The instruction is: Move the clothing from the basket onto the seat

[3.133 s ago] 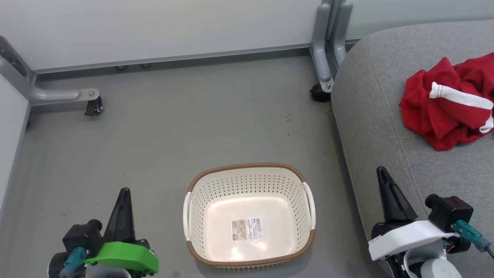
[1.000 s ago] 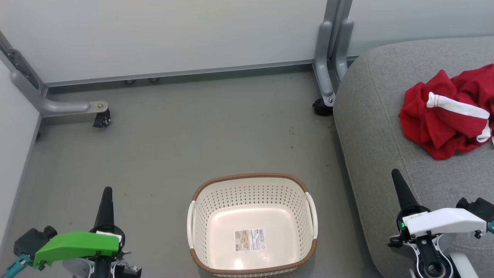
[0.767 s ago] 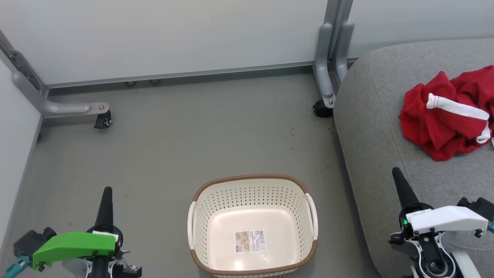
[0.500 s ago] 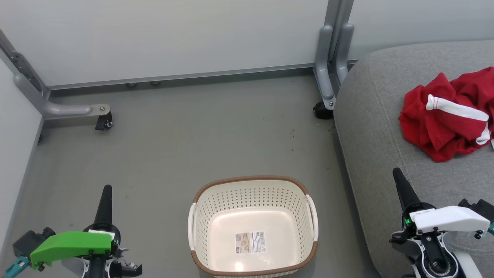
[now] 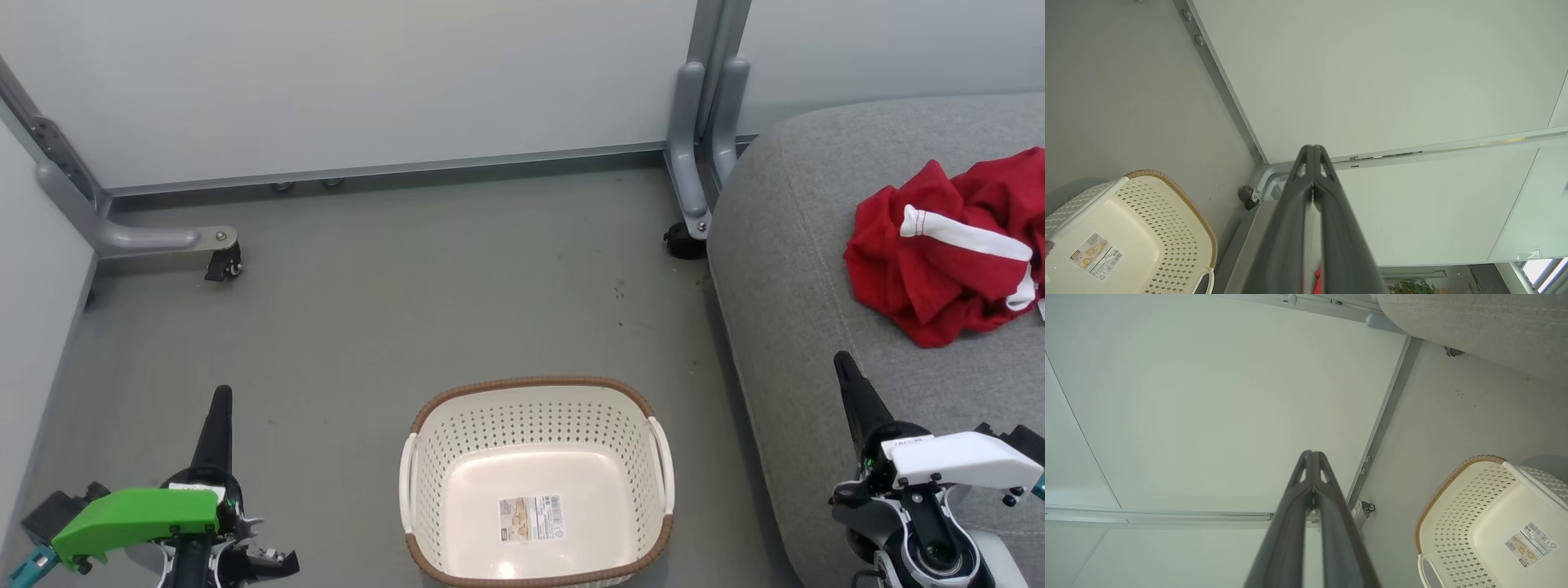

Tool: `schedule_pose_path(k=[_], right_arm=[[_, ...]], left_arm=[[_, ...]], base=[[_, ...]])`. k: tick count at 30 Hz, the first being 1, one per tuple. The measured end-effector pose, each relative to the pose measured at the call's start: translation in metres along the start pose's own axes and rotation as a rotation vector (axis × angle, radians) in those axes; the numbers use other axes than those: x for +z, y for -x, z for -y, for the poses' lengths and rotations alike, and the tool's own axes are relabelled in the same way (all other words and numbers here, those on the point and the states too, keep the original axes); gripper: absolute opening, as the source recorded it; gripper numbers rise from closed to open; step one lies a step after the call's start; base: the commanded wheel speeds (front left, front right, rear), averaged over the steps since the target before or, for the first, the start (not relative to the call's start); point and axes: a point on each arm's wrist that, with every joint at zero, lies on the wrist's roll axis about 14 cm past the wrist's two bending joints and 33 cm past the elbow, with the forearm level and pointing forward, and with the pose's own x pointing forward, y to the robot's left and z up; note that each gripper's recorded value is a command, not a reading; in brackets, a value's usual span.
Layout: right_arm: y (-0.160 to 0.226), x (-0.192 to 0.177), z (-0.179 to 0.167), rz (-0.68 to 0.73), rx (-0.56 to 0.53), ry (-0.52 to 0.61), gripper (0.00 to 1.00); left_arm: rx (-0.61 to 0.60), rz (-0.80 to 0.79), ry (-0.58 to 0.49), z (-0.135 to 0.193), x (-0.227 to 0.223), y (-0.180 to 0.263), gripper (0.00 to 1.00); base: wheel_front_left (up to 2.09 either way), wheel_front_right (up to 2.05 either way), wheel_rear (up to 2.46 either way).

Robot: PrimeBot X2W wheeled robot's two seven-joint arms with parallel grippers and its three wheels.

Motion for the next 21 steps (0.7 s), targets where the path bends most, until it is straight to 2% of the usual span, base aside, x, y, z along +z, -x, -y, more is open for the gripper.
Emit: schedule_pose_path(k=[21], right_arm=[[-0.001,0.004,-0.005,0.006,0.018,-0.148,0.00]], left_arm=[[-0.050,0.005,0.150,0.012,0.006,0.001,0.00]], base=[[0.00,0.00,0.00]])
